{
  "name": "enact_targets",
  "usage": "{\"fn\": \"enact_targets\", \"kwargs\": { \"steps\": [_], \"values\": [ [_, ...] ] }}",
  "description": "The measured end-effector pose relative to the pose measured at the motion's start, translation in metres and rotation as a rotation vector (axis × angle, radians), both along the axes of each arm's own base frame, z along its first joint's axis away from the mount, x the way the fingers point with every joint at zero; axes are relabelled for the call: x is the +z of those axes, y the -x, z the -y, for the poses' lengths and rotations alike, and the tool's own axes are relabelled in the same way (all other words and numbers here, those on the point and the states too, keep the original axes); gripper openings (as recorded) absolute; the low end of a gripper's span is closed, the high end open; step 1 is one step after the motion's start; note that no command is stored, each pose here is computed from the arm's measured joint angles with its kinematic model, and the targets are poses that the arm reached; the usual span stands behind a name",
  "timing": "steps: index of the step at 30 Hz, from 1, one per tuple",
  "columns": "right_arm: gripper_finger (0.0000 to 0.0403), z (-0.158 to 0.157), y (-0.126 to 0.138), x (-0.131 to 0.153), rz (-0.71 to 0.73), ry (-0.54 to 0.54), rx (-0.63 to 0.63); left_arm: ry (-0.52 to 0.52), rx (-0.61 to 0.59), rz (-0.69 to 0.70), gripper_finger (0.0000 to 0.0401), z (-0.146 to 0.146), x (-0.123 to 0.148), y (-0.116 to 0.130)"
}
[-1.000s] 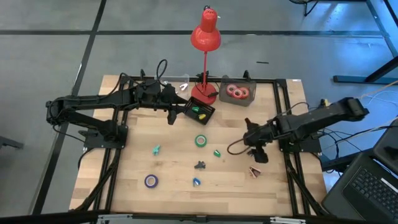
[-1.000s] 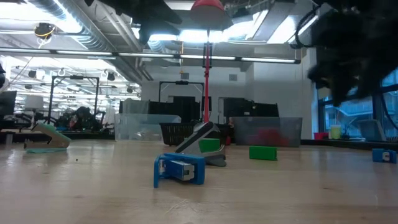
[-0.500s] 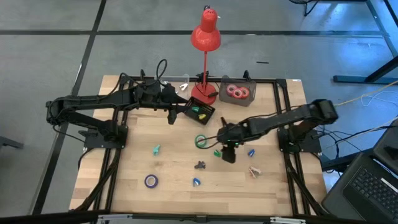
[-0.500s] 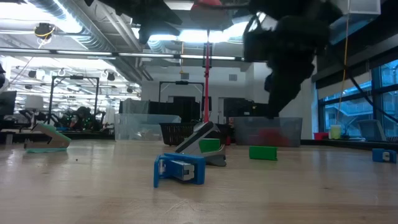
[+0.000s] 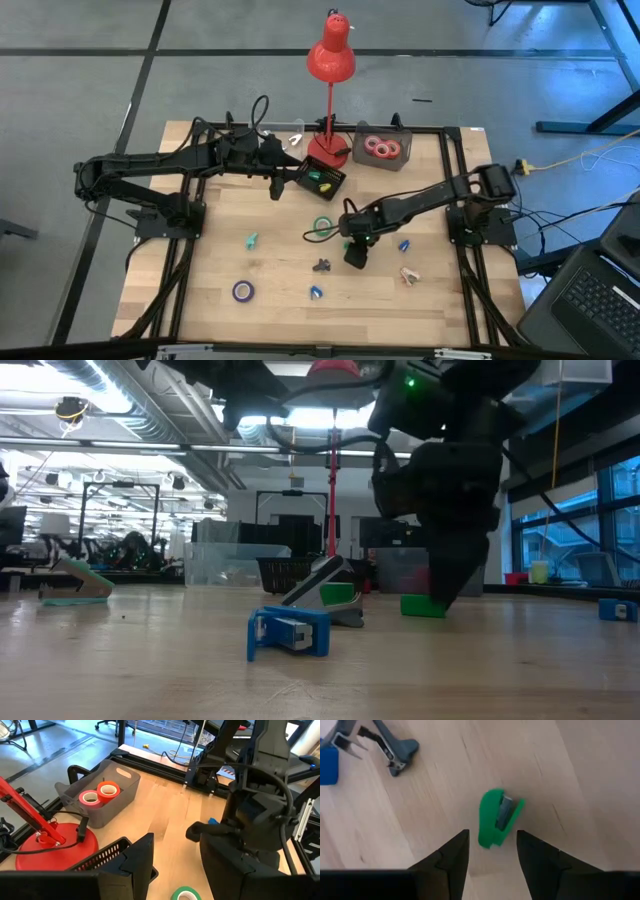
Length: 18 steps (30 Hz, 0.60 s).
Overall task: Pick and place Stapler, Stapler remover, tape
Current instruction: Put the green stapler into the black bin
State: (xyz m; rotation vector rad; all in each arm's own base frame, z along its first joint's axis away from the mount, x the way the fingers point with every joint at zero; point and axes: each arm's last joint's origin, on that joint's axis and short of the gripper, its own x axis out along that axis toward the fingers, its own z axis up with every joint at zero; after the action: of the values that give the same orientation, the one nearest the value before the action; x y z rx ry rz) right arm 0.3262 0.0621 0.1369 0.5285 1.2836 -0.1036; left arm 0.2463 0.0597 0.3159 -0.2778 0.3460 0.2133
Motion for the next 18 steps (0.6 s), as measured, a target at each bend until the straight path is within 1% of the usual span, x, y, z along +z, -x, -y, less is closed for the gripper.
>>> {"fn": "enact_targets", "kwargs": {
  "steps": [6,9,12,16,18],
  "values": [
    [0.0166,-0.0013,-0.0052,-0.0089,0.006,-0.022,0.006,0.007,-0.011,-0.002,0.0157,0.0008,-0.0003,-0.0001],
    [0.0158,-0.001,-0.0061,-0.0099,0.012,0.003,-0.006,0.007,-0.012,-0.002,0.0157,0.0008,-0.0003,0.0],
    [0.0125,-0.0004,-0.0065,-0.0105,0.017,0.027,-0.015,0.007,-0.012,-0.002,0.0157,0.0008,-0.0003,0.0],
    [0.0044,-0.0002,-0.0076,-0.0107,0.028,0.03,-0.015,0.006,-0.012,-0.003,0.0157,0.0008,-0.0004,0.0],
    [0.0046,0.0,-0.0071,-0.0075,0.039,0.034,-0.012,0.006,-0.012,-0.003,0.0157,0.0008,-0.0004,0.0]
  ]
}}
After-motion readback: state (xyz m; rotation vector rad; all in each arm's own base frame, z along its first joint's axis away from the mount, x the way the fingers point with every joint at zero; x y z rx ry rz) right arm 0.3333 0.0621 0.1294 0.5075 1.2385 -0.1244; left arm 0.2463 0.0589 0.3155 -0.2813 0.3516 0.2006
